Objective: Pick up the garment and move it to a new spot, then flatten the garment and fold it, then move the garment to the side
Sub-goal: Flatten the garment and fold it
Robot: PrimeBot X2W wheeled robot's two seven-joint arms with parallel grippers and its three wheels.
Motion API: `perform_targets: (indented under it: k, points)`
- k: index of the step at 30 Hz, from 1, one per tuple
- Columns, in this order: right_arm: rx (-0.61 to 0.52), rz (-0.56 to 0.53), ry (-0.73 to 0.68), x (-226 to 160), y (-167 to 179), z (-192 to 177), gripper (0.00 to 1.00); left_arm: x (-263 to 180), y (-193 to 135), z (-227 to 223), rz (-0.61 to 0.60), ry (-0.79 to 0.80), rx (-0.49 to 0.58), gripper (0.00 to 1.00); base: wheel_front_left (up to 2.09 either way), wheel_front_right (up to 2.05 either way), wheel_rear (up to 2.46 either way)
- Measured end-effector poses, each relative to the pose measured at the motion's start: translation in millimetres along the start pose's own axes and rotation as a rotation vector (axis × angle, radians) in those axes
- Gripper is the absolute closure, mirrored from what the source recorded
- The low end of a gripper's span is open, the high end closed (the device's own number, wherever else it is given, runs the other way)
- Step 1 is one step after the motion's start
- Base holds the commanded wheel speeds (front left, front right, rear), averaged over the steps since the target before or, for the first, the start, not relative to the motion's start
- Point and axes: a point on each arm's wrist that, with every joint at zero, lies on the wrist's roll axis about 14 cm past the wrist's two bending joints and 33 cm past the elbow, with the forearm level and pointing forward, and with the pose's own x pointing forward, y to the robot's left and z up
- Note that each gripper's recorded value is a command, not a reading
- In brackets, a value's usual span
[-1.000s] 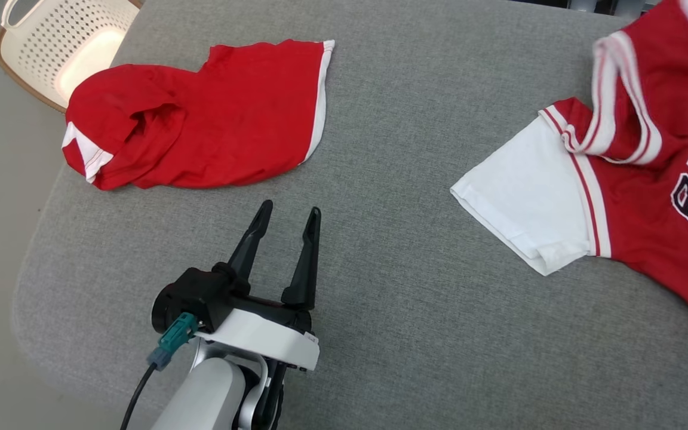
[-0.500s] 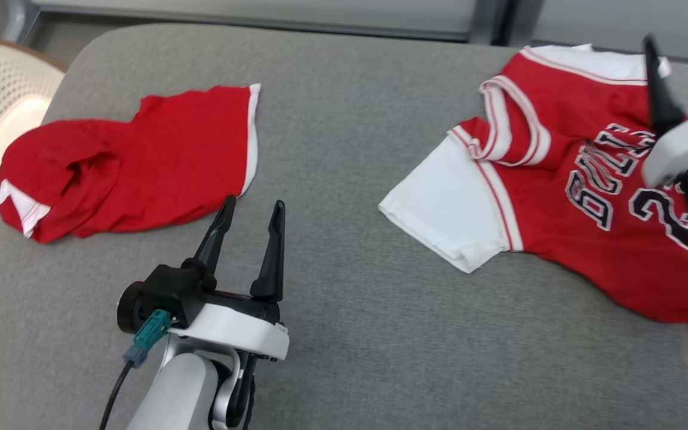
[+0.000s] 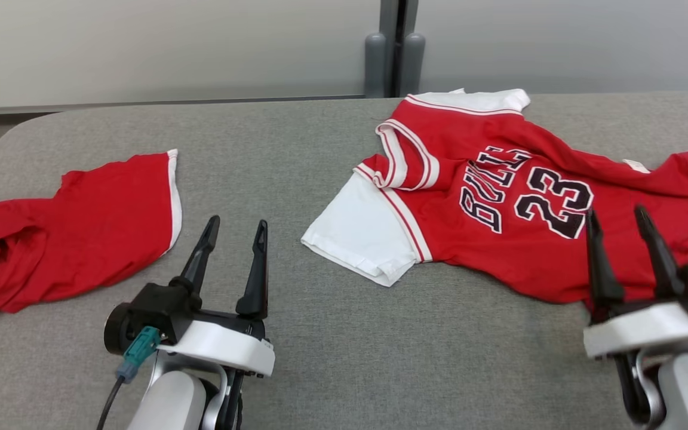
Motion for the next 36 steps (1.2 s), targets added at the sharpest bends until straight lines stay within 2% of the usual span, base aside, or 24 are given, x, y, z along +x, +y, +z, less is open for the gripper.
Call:
perform_targets:
  k: [6,11,18,22,30,36]
  points:
    - [0.058,-0.079,0.034,-39.1,1.6,-19.8,0.0,-3.9,-6.1,-22.2,-0.02,0.068,0.01,0.0,0.0,0.0,0.0]
    - [0.073,-0.1,0.022,-44.1,3.0,-17.9,0.0,-2.1,-7.4,-32.2,-0.026,0.096,0.018,0.0,0.0,0.0,0.0]
    - [0.057,-0.156,0.033,-55.1,-13.9,-20.4,0.0,12.2,-14.6,-54.0,-0.068,0.159,0.038,0.0,0.0,0.0,0.0]
    - [0.056,-0.202,0.051,-64.8,-26.3,-25.7,0.0,19.0,-25.4,-86.1,-0.126,0.259,0.104,0.0,0.0,0.0,0.0]
    - [0.049,-0.28,0.105,-83.5,-47.1,-41.2,0.0,38.8,-19.3,-134.1,-0.151,0.437,0.24,0.0,0.0,0.0,0.0]
    - [0.052,-0.317,0.113,-89.8,-56.0,-43.1,0.0,43.6,-16.2,-158.6,-0.168,0.528,0.268,0.0,0.0,0.0,0.0]
